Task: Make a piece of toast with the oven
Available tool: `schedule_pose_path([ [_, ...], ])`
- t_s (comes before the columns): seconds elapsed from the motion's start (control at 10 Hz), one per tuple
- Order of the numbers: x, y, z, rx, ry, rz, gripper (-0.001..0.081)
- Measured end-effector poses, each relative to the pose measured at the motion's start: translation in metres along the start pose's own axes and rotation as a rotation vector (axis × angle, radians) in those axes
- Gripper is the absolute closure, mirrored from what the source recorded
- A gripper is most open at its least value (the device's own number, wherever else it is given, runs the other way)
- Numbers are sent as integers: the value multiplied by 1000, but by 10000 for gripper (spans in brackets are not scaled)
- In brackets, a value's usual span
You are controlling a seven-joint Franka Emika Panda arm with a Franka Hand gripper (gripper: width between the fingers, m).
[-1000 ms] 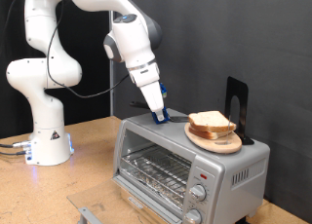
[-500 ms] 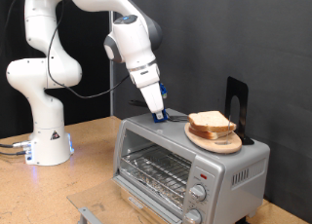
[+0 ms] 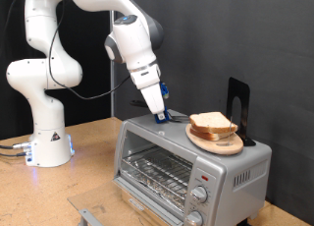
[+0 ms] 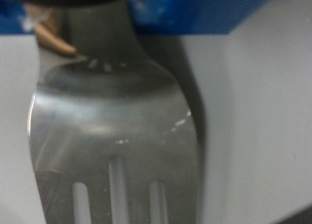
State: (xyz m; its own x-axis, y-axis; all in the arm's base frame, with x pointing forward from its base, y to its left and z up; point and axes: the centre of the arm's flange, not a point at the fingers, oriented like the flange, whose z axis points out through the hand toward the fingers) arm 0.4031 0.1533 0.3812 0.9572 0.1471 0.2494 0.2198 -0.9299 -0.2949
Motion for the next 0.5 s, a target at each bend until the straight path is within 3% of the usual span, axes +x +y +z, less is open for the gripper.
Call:
schedule_pose_path([
  [0.5,5,-15,-37,50,8,-23,406],
])
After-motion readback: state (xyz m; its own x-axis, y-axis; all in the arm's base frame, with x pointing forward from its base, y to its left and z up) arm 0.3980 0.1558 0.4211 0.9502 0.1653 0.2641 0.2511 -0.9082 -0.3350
